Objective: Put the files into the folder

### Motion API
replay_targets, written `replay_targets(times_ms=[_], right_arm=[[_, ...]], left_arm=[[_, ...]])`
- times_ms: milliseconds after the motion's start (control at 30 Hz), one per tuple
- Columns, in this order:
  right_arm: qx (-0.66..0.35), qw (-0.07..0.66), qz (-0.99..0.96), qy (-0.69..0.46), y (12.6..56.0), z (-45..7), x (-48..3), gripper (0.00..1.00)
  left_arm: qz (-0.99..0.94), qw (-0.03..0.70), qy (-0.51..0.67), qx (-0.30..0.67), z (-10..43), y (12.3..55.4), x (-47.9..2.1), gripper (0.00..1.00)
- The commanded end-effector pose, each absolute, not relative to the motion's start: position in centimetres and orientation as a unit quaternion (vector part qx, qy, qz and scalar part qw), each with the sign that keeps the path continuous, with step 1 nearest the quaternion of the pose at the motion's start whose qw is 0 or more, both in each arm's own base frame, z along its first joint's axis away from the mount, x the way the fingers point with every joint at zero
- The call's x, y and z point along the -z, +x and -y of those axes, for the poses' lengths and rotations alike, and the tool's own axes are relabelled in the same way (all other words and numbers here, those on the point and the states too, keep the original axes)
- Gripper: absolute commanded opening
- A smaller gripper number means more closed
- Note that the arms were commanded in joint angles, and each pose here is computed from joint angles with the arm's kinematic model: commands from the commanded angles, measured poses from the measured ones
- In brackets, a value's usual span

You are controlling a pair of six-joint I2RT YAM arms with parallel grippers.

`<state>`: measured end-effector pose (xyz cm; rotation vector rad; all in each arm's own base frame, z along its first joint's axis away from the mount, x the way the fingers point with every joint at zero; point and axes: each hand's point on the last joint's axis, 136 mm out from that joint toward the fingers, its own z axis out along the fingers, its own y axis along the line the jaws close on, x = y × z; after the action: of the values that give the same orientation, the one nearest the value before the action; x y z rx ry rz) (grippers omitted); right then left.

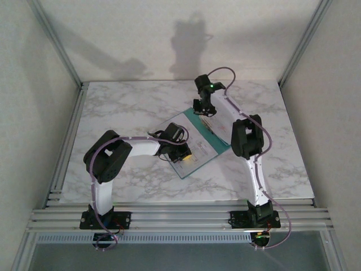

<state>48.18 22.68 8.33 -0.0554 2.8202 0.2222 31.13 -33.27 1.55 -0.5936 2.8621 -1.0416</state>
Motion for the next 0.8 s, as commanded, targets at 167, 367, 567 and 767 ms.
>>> replay_targets(times_ms=[167, 367, 567, 767], right_arm=[[-0.053, 0.167, -0.984, 0.030, 42.8, -18.3, -9.7, 0.10], [-0.099, 0.227, -0.955, 0.160, 39.7, -15.0, -12.4, 0.19], [-0.269, 0.255, -0.890, 0.264, 38.9, -15.8, -14.2, 0.40], [-0.359, 0.189, -0.861, 0.308, 40.2, -18.0, -11.5, 0.42]], left_arm=[[-0.937, 0.008, -0.235, 0.258, 30.2, 29.9, 2.8, 0.08], [-0.939, 0.006, -0.229, 0.256, 30.1, 29.5, 3.0, 0.08], [-0.942, 0.006, -0.218, 0.255, 30.1, 29.4, 3.2, 0.08], [-0.944, 0.005, -0.211, 0.253, 30.1, 29.3, 3.3, 0.08]])
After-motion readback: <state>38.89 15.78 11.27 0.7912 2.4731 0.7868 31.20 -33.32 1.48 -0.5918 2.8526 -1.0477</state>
